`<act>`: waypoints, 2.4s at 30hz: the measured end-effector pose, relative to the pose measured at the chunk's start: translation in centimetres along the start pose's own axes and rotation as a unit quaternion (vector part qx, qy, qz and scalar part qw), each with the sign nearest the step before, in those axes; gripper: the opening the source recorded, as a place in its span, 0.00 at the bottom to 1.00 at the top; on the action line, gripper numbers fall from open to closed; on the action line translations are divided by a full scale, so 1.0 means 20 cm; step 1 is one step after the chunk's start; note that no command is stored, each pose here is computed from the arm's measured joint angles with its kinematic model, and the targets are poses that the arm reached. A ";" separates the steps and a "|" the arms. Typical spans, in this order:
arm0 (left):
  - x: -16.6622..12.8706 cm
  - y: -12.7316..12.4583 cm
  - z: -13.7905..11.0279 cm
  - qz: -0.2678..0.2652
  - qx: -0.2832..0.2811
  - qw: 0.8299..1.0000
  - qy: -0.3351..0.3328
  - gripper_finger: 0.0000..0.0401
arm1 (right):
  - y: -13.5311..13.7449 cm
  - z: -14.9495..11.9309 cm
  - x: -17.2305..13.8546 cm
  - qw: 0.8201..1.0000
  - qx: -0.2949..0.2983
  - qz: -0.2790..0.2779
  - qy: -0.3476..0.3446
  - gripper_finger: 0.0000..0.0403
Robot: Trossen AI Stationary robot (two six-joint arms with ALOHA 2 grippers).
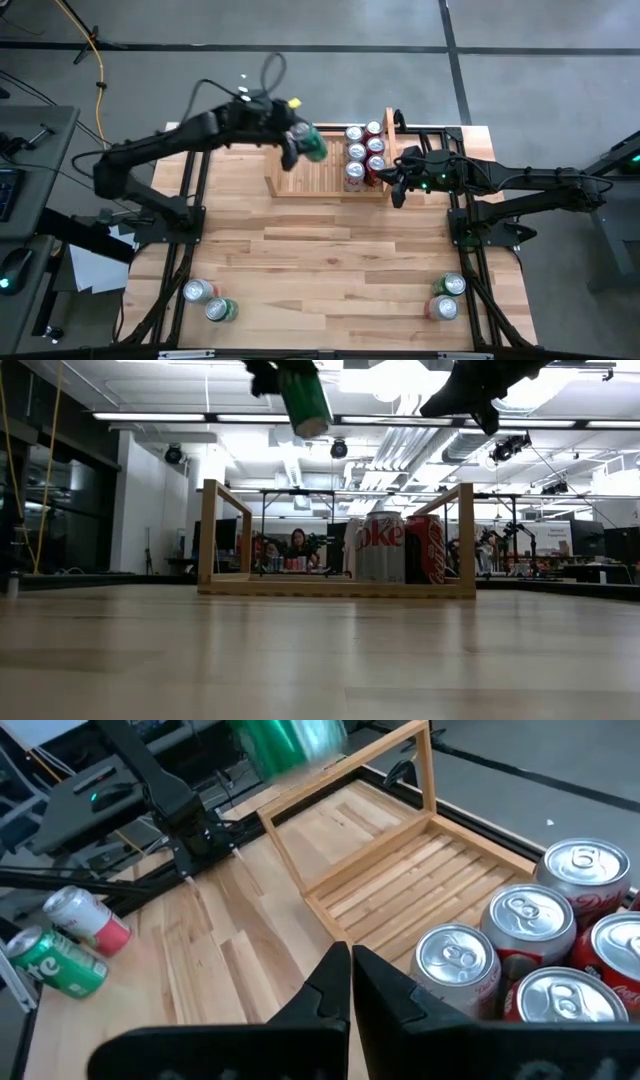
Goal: Place canned beverage on shelf
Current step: Put the top right green soda can on the shelf
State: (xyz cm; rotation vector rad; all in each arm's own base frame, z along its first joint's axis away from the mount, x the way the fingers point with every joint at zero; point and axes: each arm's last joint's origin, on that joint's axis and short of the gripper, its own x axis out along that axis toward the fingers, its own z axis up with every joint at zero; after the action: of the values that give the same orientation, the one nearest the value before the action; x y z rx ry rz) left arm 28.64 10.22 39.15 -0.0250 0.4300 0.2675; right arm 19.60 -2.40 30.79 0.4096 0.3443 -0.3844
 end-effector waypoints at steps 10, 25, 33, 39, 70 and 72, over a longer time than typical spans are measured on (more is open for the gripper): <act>0.38 -0.07 -0.16 -0.019 0.029 0.996 0.086 0.71 | 0.00 0.00 0.00 1.000 0.019 0.000 0.000 0.00; 0.72 -0.07 -0.41 -0.016 0.023 0.985 0.170 0.71 | 0.00 0.00 0.00 1.000 0.025 0.000 0.000 0.00; 0.81 -0.07 -0.46 -0.020 0.042 0.984 0.169 0.71 | 0.00 0.00 0.00 1.000 0.025 0.000 0.000 0.00; 0.83 -0.09 -0.48 -0.030 0.078 0.983 0.164 0.71 | 0.00 0.00 0.00 1.000 0.025 0.000 0.000 0.00; 0.89 -0.12 -0.64 -0.011 0.116 0.983 0.139 0.76 | 0.00 0.00 0.00 1.000 0.029 0.000 0.000 0.00; 0.90 -0.12 -0.66 -0.016 0.110 0.982 0.150 0.76 | 0.00 0.00 0.00 1.000 0.029 0.000 0.000 0.00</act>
State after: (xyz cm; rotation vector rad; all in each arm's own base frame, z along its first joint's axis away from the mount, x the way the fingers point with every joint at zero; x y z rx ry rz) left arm 39.60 11.37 19.53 0.1459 0.7564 0.1842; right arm 19.61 -2.39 30.78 0.4656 0.3332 -0.3958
